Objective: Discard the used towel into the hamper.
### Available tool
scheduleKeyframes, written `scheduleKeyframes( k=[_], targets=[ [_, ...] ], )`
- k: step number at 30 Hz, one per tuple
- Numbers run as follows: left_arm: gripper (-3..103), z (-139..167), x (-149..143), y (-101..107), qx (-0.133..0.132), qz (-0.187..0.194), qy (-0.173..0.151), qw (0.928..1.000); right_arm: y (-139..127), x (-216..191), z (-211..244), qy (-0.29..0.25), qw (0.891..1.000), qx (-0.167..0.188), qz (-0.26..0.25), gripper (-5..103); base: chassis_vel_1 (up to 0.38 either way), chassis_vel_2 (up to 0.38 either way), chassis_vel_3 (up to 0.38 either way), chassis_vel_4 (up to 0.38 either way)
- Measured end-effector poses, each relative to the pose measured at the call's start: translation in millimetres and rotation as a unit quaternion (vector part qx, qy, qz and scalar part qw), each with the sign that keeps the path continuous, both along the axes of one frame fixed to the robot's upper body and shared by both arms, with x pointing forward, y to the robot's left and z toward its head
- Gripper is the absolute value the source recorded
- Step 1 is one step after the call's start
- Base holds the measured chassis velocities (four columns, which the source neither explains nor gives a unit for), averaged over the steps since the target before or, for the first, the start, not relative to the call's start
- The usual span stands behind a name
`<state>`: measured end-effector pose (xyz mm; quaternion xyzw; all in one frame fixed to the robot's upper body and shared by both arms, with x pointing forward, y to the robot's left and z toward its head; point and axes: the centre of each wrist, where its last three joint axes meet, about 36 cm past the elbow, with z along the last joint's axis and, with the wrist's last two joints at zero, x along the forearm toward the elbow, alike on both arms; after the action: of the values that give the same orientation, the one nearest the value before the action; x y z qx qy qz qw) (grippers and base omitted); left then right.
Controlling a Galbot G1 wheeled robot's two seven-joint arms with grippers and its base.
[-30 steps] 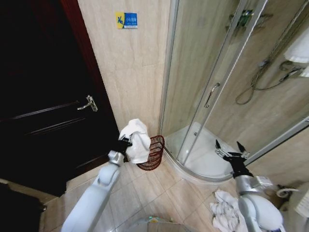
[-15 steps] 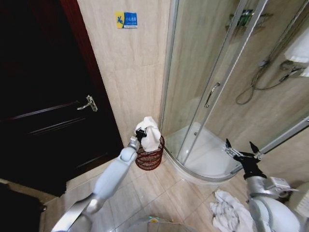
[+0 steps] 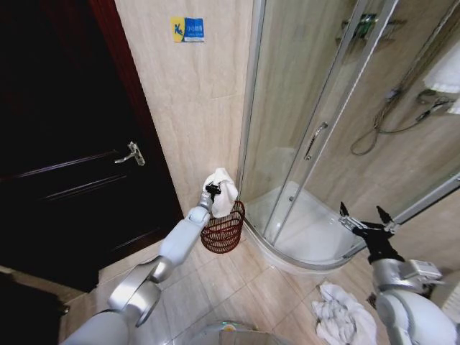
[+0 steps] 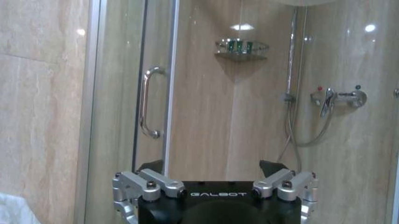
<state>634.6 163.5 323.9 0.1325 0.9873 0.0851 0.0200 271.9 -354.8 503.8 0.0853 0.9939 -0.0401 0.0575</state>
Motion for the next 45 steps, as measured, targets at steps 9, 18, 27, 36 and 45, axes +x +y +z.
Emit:
scheduleKeyframes(
  k=[9,18,27,36,45],
  targets=[
    [33,5,13,-11,0.014,0.001,0.006,0.9999,2,0,2,-0.002,1.0,0.003,0.003,100,0.0,0.0,0.0,0.0],
    [66,4,13,-15,0.023,-0.001,0.008,0.9997,-1,0,5,-0.005,1.0,0.003,0.005,100,0.0,0.0,0.0,0.0],
    [97,1,10,-10,0.027,0.003,0.012,0.9996,-3,2,4,-0.005,1.0,0.003,0.006,100,0.0,0.0,0.0,0.0],
    [100,-3,6,-12,0.026,0.001,0.014,0.9996,-4,2,2,-0.003,1.0,0.003,0.006,100,0.0,0.0,0.0,0.0],
    [100,-6,-18,4,0.031,0.007,0.024,0.9992,0,3,-2,0.001,1.0,0.008,0.01,100,0.0,0.0,0.0,0.0]
  ],
)
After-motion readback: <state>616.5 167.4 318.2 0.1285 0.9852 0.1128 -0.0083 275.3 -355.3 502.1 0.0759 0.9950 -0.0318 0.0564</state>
